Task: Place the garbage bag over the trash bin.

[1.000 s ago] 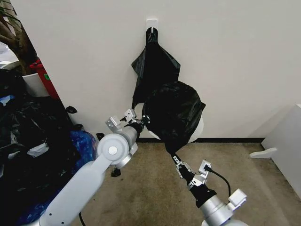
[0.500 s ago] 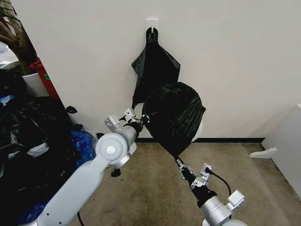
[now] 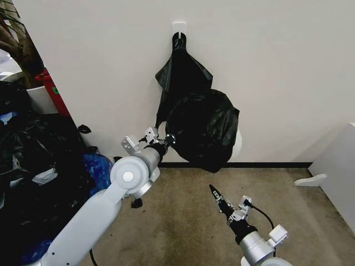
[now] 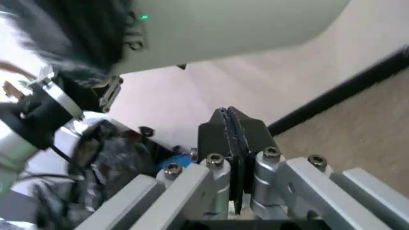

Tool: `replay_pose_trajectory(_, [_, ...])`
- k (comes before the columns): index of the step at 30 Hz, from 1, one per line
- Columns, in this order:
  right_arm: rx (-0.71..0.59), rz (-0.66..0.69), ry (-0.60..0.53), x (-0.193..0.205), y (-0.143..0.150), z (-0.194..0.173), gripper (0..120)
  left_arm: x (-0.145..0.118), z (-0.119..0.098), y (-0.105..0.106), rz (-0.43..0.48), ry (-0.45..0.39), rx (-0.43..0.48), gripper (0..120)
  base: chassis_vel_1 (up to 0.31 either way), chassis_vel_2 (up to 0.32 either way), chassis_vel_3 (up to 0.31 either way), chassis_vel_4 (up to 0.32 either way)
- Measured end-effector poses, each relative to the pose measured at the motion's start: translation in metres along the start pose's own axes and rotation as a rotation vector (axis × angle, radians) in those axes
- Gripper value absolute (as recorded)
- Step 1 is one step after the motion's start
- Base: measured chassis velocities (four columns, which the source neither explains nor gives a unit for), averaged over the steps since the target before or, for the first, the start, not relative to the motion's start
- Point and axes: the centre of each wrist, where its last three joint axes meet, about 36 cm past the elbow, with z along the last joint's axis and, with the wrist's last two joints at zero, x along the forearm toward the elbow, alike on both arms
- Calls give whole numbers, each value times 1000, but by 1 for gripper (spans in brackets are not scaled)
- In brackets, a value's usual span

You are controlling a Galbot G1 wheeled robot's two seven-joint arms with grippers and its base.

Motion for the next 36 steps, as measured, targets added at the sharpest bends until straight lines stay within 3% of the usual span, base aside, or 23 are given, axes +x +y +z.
replay_pose_trajectory(6, [287, 2, -70, 17, 20, -31, 25, 1, 6, 17, -4, -69, -159, 1, 0, 0, 0, 0])
replay_pose_trajectory(12, [376, 11, -110, 22, 35, -55, 43, 2, 12, 28, -5, -82, -219, 1, 0, 0, 0, 0])
replay_pose_trajectory(13, [364, 4, -117, 22, 42, -63, 49, 3, 14, 31, -9, -78, -226, 1, 0, 0, 0, 0])
replay_pose_trajectory(15, [359, 2, -117, 22, 42, -64, 51, 4, 15, 31, -9, -77, -227, 1, 0, 0, 0, 0])
replay_pose_trajectory(18, [263, -35, -99, 18, 48, -77, 65, 8, 17, 33, 0, -66, -232, 1, 0, 0, 0, 0])
replay_pose_trajectory(27, [-4, -134, -54, -7, 33, -112, 98, 17, 13, 46, 71, -44, -223, 1, 0, 0, 0, 0])
replay_pose_trajectory(36, [-61, -192, -75, -16, 29, -126, 100, 20, 5, 67, 143, -26, -155, 1, 0, 0, 0, 0])
